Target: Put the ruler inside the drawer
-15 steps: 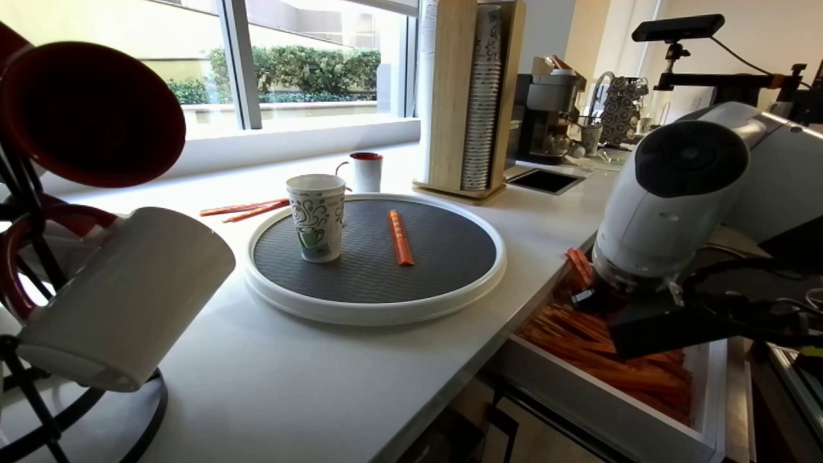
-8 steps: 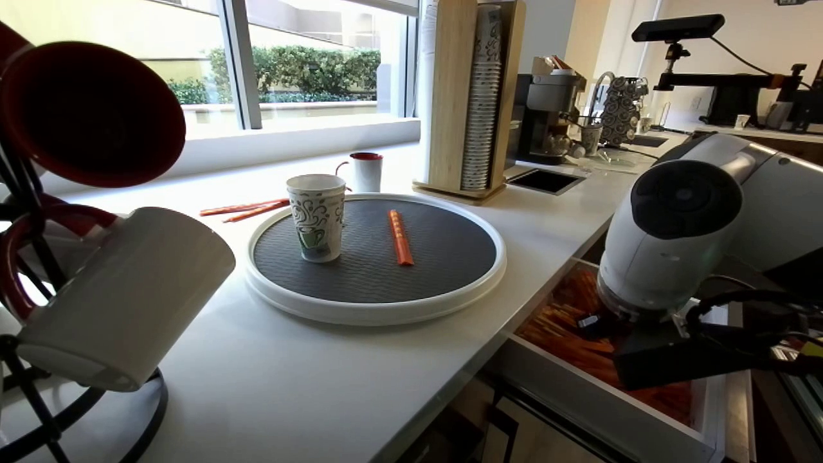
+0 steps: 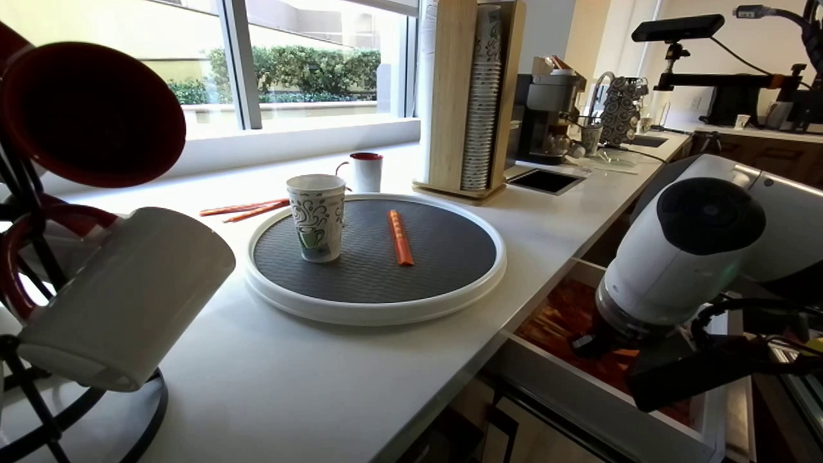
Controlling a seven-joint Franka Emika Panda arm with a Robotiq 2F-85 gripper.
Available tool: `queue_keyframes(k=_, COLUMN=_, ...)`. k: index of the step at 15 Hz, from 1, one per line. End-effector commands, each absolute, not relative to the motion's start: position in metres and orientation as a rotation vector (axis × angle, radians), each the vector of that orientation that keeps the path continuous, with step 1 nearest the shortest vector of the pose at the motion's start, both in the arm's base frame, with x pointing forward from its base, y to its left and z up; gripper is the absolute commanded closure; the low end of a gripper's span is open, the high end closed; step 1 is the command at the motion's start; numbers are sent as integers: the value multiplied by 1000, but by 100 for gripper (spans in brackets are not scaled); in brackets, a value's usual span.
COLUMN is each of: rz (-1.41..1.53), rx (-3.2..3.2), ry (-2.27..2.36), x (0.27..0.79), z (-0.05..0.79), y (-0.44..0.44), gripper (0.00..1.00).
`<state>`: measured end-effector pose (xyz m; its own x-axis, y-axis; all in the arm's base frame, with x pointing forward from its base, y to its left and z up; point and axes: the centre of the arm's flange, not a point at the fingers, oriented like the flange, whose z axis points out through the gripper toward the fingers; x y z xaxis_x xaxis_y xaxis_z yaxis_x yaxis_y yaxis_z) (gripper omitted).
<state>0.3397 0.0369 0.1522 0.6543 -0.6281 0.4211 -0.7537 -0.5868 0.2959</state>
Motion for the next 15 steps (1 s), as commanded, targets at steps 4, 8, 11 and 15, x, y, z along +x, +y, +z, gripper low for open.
queue_keyframes(k=4, rz=341, rx=2672, ry=-683, x=294, z=171, y=14, gripper=63)
queue_keyframes(k=8, rz=373, rx=2743, ry=-506, x=291, z=197, y=13, gripper=40)
queue_keyframes(k=11, rz=462, rx=2781, ry=-404, x=302, z=221, y=20, gripper=17)
queue_keyframes(k=15, rz=584, rx=2894, ry=-373, x=323, z=262, y=30, gripper=0)
